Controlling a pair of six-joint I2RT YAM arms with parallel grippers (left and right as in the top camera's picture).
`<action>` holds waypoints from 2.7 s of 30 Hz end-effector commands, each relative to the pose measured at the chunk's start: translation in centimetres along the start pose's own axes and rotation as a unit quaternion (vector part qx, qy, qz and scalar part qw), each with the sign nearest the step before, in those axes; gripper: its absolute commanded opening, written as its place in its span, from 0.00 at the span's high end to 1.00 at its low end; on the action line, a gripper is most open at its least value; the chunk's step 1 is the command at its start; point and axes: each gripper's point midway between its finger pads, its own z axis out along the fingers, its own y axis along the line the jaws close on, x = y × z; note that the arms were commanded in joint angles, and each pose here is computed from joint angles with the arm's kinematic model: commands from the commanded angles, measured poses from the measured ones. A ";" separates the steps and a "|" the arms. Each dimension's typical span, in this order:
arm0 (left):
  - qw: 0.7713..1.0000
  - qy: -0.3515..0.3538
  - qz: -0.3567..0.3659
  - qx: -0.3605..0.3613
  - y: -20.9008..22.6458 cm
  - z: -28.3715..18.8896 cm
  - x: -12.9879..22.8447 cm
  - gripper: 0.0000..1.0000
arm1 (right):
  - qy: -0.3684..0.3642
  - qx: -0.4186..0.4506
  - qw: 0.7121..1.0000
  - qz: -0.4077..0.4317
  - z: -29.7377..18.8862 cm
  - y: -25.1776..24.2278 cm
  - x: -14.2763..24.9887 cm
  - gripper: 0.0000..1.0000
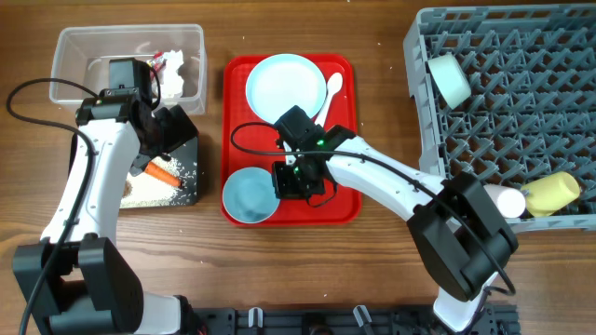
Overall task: Sort waste into correct bins and load items into the dishwasher rack
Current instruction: 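Grasp the rim of the blue bowl with the right gripper, then carry the blue bowl into the dish rack and release it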
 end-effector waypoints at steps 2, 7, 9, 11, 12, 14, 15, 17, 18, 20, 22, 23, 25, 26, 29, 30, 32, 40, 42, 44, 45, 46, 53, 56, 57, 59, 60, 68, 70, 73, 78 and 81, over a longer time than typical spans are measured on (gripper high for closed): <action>1.000 0.000 -0.006 -0.007 0.4 0.2 0.0 0.00 | -0.002 -0.003 1.000 0.016 0.1 -0.9 -0.8 0.96; 1.000 0.000 -0.006 -0.007 0.4 0.2 0.0 0.00 | -0.037 0.008 0.999 -0.013 -1.4 -0.8 -3.1 0.96; 1.000 0.000 -0.006 -0.007 0.4 0.2 0.0 0.00 | -0.066 0.042 0.996 -0.034 -3.2 -1.6 -4.9 0.95; 1.000 0.000 -0.006 -0.007 0.4 0.2 0.0 0.00 | -0.093 0.104 0.989 -0.045 -5.3 -3.3 -6.4 0.96; 1.000 0.000 -0.006 -0.007 0.4 0.2 0.0 0.00 | -0.105 0.147 0.982 -0.052 -6.6 -4.5 -7.1 0.96; 1.000 0.000 -0.006 -0.007 0.4 0.2 0.0 0.00 | -0.134 0.252 0.956 -0.063 -9.7 -7.1 -8.2 0.96; 1.000 0.000 -0.006 -0.007 0.4 0.2 0.0 0.00 | -0.146 0.286 0.945 -0.062 -11.0 -7.9 -8.4 0.96; 1.000 0.000 -0.006 -0.007 0.4 0.2 0.0 0.00 | -0.176 0.356 0.916 -0.059 -14.0 -9.4 -8.8 0.96; 1.000 0.000 -0.006 -0.007 0.4 0.2 0.0 0.00 | -0.195 0.399 0.894 -0.058 -16.1 -10.3 -8.8 0.96; 1.000 0.000 -0.006 -0.007 0.4 0.2 0.0 0.00 | -0.229 0.478 0.846 -0.054 -20.8 -11.7 -8.3 0.96; 1.000 0.000 -0.006 -0.007 0.4 0.2 0.0 0.00 | -0.265 0.527 0.806 -0.050 -24.8 -12.1 -7.8 0.96; 1.000 0.000 -0.006 -0.007 0.4 0.2 0.0 0.00 | -0.286 0.544 0.788 -0.046 -26.7 -12.1 -7.6 0.96; 1.000 0.000 -0.006 -0.007 0.4 0.2 0.0 0.00 | -0.337 0.578 0.742 -0.034 -31.2 -11.8 -6.9 0.96; 1.000 0.000 -0.006 -0.007 0.4 0.2 0.0 0.00 | -0.350 0.590 0.727 -0.030 -32.6 -11.8 -6.5 0.96; 1.000 0.000 -0.006 -0.007 0.4 0.2 0.0 0.00 | -0.365 0.663 0.653 -0.007 -38.4 -13.2 -4.0 0.96; 1.000 0.000 -0.006 -0.007 0.4 0.2 0.0 0.00 | -0.354 0.676 0.647 0.000 -39.1 -14.1 -3.6 0.96; 1.000 0.000 -0.006 -0.007 0.4 0.2 0.0 0.00 | -0.330 0.692 0.641 0.032 -40.2 -16.8 -3.1 0.95; 1.000 0.000 -0.006 -0.007 0.4 0.2 0.0 0.00 | -0.218 0.683 0.691 0.097 -39.6 -24.8 -1.3 0.96; 1.000 0.000 -0.006 -0.007 0.4 0.2 0.0 0.00 | -0.195 0.672 0.708 0.097 -38.0 -25.7 -1.8 0.96; 1.000 0.000 -0.006 -0.007 0.4 0.2 0.0 0.00 | -0.149 0.682 0.712 0.077 -36.3 -26.5 -2.4 0.96; 1.000 0.000 -0.006 -0.007 0.4 0.2 0.0 0.00 | -0.123 0.690 0.710 0.068 -35.6 -27.0 -2.6 0.96; 1.000 0.000 -0.006 -0.007 0.4 0.2 0.0 0.00 | -0.102 0.700 0.704 0.060 -35.1 -27.3 -2.6 0.96; 1.000 0.000 -0.006 -0.007 0.4 0.2 0.0 0.00 | -0.037 0.729 0.682 0.043 -34.5 -28.8 -2.2 0.96; 1.000 0.000 -0.006 -0.007 0.4 0.2 0.0 0.00 | -0.039 0.726 0.683 0.063 -34.9 -29.8 -1.9 0.96; 1.000 0.000 -0.006 -0.007 0.4 0.2 0.0 0.00 | -0.039 0.725 0.684 0.064 -34.9 -29.9 -1.9 0.96; 1.000 0.000 -0.006 -0.007 0.4 0.2 0.0 0.00 | -0.039 0.726 0.684 0.064 -34.8 -29.9 -2.0 0.96; 1.000 0.000 -0.006 -0.007 0.4 0.2 0.0 0.00 | -0.044 0.725 0.684 0.065 -34.8 -29.9 -2.2 0.96; 1.000 0.000 -0.006 -0.007 0.4 0.2 0.0 0.00 | 0.019 0.717 0.696 0.033 -31.5 -30.9 -2.3 0.96; 1.000 0.000 -0.006 -0.007 0.4 0.2 0.0 0.00 | 0.024 0.718 0.696 0.012 -30.9 -30.0 -2.6 0.96; 1.000 0.000 -0.006 -0.007 0.4 0.2 0.0 0.00 | 0.022 0.715 0.698 -0.018 -29.9 -28.3 -3.1 0.96; 1.000 0.000 -0.006 -0.007 0.4 0.2 0.0 0.00 | 0.032 0.662 0.747 -0.044 -26.3 -25.9 -2.9 0.67; 1.000 0.000 -0.006 -0.007 0.4 0.2 0.0 0.00 | 0.032 0.655 0.752 -0.065 -25.2 -24.5 -3.0 0.22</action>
